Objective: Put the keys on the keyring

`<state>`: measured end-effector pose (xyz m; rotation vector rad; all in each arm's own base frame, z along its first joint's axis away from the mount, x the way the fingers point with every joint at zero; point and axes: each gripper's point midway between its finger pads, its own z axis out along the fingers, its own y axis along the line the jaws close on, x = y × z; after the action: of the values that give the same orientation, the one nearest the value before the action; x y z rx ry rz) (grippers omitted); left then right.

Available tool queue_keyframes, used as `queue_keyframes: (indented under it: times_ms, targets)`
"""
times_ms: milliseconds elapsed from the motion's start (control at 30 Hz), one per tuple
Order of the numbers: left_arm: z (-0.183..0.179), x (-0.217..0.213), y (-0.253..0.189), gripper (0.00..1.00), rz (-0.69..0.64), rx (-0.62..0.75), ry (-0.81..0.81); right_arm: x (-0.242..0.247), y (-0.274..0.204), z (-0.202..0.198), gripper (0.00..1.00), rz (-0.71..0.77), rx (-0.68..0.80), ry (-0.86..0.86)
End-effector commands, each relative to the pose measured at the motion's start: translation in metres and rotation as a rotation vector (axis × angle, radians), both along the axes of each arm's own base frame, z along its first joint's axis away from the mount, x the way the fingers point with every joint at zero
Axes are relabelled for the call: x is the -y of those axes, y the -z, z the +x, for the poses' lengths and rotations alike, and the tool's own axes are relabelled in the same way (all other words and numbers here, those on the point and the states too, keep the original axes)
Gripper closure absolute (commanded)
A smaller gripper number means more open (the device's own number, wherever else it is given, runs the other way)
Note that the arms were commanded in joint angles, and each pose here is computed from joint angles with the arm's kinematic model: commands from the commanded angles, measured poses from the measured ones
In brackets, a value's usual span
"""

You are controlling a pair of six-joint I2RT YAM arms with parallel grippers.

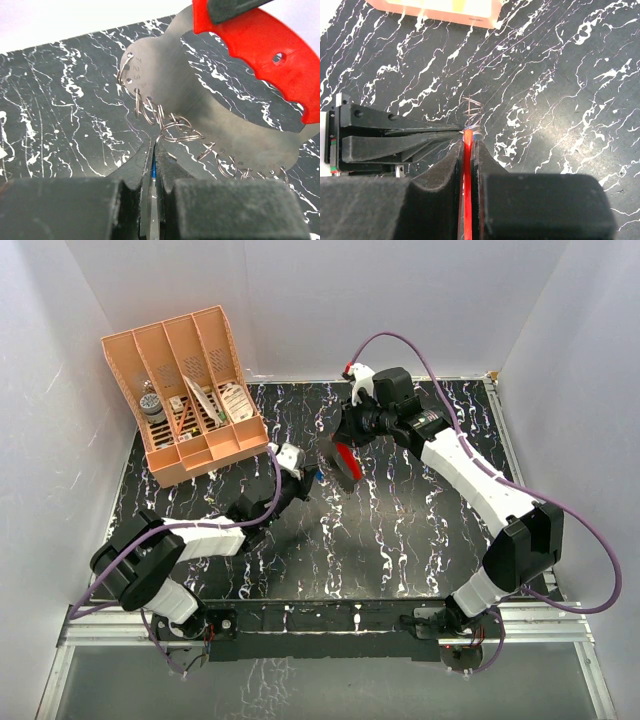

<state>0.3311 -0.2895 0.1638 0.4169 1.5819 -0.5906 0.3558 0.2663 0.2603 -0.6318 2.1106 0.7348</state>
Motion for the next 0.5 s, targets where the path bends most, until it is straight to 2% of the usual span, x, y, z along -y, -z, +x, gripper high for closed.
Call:
queue_keyframes:
  times_ms: [0, 133, 467]
  targets:
    - [0.004, -0.012, -0.041, 1.0, -0.064, 0.185, -0.092, -0.005, -0.025, 0.009, 1.0, 0.045, 0.041, 0.018]
    - [0.001, -0.013, -0.047, 1.0, -0.083, 0.263, -0.122, -0.008, -0.022, 0.011, 1.0, 0.05, 0.025, 0.019]
    - [-0.004, -0.013, -0.055, 1.0, -0.114, 0.36, -0.148, -0.011, -0.014, 0.011, 1.0, 0.047, 0.002, -0.001]
